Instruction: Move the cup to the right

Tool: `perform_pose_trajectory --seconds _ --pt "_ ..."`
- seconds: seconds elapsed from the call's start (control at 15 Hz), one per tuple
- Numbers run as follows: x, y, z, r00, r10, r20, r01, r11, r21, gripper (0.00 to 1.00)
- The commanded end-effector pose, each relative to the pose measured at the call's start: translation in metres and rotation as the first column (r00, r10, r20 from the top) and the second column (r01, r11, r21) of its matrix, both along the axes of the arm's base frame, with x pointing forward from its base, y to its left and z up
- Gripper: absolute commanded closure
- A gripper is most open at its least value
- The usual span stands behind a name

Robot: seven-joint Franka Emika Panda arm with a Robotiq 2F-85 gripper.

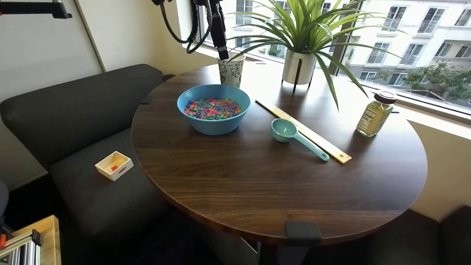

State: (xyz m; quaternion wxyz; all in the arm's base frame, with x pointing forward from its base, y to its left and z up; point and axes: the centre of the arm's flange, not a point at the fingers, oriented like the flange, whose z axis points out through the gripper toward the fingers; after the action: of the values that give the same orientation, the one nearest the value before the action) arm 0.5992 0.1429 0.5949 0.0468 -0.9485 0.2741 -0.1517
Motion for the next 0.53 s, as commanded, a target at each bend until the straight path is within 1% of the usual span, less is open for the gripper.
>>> perform_pose_trajectory --seconds 0.0,0.07,0.2,0.47 --pt "0.022 0.007 -0.027 0.984 -0.179 -0.012 0.179 0.984 -0.018 0.00" --pt "0.027 0.012 -0.031 0.980 -0.197 -0.013 0.197 0.980 -0.019 0.01" --pt "0.031 0.023 -0.035 0.976 -0.216 -0.018 0.216 0.976 -0.014 0.19" --pt "0.033 0.046 -0.034 0.976 -0.218 -0.007 0.218 0.976 0.004 0.36"
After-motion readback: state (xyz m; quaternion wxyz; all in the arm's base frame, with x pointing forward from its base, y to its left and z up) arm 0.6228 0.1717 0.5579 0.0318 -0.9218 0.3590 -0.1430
